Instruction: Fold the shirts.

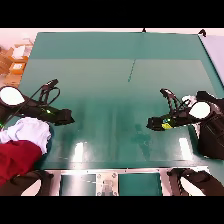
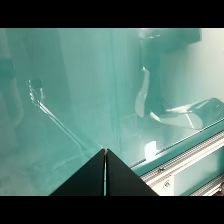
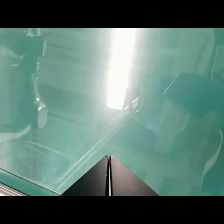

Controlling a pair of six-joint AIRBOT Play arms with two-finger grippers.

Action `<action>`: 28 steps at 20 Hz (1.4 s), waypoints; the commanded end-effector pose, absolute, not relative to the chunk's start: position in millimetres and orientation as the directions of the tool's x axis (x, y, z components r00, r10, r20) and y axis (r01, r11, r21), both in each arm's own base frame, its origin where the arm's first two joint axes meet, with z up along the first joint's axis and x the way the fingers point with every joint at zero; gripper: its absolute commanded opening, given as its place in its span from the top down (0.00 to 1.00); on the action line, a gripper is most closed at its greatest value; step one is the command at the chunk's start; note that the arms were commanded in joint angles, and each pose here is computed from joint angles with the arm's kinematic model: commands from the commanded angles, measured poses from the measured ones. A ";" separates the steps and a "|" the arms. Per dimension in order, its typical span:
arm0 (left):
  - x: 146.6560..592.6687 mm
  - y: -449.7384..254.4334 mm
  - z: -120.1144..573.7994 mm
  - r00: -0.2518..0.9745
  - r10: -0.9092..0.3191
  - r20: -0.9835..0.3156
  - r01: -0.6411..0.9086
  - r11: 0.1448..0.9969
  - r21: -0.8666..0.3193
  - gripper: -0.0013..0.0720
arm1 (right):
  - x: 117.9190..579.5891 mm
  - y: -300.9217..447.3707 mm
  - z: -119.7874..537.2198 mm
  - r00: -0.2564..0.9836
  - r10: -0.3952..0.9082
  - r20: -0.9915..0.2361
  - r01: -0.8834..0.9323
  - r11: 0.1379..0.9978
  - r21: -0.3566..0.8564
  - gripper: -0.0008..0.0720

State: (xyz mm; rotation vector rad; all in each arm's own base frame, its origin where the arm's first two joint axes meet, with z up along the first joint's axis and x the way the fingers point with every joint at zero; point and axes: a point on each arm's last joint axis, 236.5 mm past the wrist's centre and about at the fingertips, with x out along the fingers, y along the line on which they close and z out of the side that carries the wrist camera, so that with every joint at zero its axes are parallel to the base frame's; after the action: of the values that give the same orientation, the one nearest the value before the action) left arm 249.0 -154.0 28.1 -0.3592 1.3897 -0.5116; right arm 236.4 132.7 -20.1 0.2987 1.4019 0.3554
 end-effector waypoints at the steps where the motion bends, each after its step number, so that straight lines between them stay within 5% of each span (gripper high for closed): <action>1: 247.3 -152.8 27.0 0.093 -0.536 -0.839 0.130 0.842 -0.523 0.95 | 235.9 133.2 -20.0 0.130 0.414 -0.901 -0.067 0.910 0.409 0.97; 4: 237.5 -128.0 12.7 0.052 -0.431 -0.901 0.118 0.898 -0.423 0.95 | 235.9 133.2 -20.0 0.130 0.414 -0.901 -0.067 0.910 0.409 0.97; 6: 230.7 -72.6 -6.1 0.023 -0.197 -0.980 0.062 0.979 -0.195 0.87 | 235.9 133.2 -20.0 0.130 0.414 -0.901 -0.067 0.910 0.409 0.97; 7: 230.4 -29.4 -10.8 0.022 -0.014 -1.000 0.013 1.000 -0.014 0.23 | 235.9 133.2 -20.0 0.130 0.414 -0.901 -0.067 0.910 0.408 0.97; 8: 234.1 14.6 -7.4 0.037 0.171 -0.985 -0.054 0.984 0.169 0.01 | 235.9 133.2 -20.0 0.130 0.414 -0.901 -0.067 0.910 0.409 0.97; 10: 251.1 74.6 10.4 0.100 0.426 -0.899 -0.092 0.904 0.418 0.00 | 235.9 133.2 -20.0 0.130 0.414 -0.901 -0.067 0.910 0.409 0.97; 12: 258.1 82.1 -2.9 0.087 0.419 -0.904 -0.067 0.907 0.415 0.00 | 235.8 133.3 -20.0 0.129 0.415 -0.901 -0.067 0.910 0.409 0.97; 17: 215.1 113.9 -59.8 -0.207 0.313 -0.927 -0.165 0.923 0.349 0.00 | 235.9 133.1 -20.0 0.130 0.414 -0.901 -0.067 0.910 0.408 0.97; 19: 202.7 106.1 -76.9 -0.265 0.236 -0.935 -0.172 0.942 0.287 0.01 | 235.9 133.2 -20.0 0.130 0.414 -0.901 -0.067 0.910 0.408 0.97; 21: 200.3 101.6 -82.1 -0.281 0.212 -0.936 -0.122 0.959 0.254 0.94 | 235.9 133.2 -20.0 0.130 0.414 -0.901 -0.067 0.910 0.408 0.97; 25: 250.7 90.4 -53.0 -0.132 0.153 -0.979 -0.154 0.973 0.173 0.95 | 235.9 133.2 -20.0 0.130 0.414 -0.901 -0.067 0.910 0.408 0.97; 28: 321.2 39.3 14.3 0.097 -0.011 -0.995 -0.132 0.991 -0.024 0.95 | 238.8 133.1 -19.6 0.142 0.414 -0.899 -0.067 0.910 0.409 0.97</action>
State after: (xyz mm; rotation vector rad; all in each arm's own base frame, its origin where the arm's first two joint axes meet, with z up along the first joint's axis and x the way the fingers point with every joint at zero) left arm 274.2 80.7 -32.8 -0.0227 1.6135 0.2404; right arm 236.3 132.9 -20.1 0.2976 1.4018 0.3561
